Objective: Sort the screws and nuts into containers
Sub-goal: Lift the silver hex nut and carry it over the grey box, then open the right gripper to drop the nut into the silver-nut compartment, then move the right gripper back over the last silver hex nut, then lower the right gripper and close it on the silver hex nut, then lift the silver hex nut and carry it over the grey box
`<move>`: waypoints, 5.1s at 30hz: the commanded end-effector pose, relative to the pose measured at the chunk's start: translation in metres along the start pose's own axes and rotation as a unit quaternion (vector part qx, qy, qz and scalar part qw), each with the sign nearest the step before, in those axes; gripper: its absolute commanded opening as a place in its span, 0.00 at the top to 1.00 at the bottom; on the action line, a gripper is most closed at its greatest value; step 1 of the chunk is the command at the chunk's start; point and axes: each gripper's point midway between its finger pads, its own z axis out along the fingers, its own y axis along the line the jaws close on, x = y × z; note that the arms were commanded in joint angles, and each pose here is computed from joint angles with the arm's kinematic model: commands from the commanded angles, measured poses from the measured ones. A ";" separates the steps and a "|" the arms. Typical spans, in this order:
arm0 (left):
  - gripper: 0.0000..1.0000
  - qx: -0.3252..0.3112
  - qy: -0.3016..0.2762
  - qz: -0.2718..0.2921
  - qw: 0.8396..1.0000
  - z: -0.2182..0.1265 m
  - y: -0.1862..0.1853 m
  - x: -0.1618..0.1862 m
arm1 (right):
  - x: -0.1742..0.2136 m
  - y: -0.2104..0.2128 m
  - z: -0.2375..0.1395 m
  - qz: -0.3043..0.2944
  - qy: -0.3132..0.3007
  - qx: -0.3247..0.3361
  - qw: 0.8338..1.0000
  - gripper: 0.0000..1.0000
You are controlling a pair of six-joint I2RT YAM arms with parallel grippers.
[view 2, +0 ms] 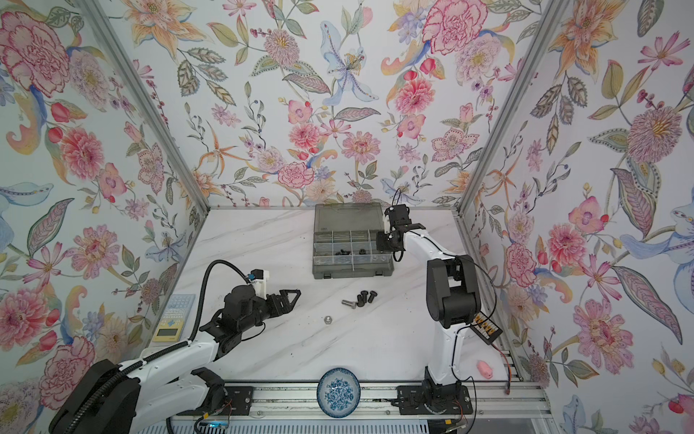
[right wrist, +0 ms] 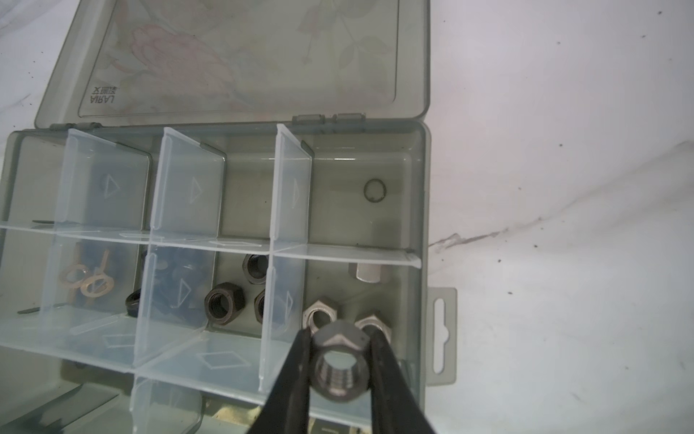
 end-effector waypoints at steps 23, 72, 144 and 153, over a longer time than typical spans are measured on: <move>0.01 0.013 -0.011 -0.004 1.000 0.000 -0.005 -0.007 | -0.003 0.004 -0.011 -0.019 -0.001 0.004 1.000 0.52; 0.01 0.012 -0.002 -0.007 1.000 0.005 0.003 -0.001 | 0.225 0.197 -0.075 -0.064 0.159 -0.106 0.979 0.33; 0.01 0.029 -0.001 -0.017 0.999 0.006 0.006 0.001 | 0.282 0.216 -0.038 -0.192 0.210 -0.031 0.958 0.62; 0.01 0.027 -0.001 -0.019 0.999 0.004 0.008 0.002 | 0.288 0.211 -0.033 -0.204 0.212 -0.014 0.956 0.70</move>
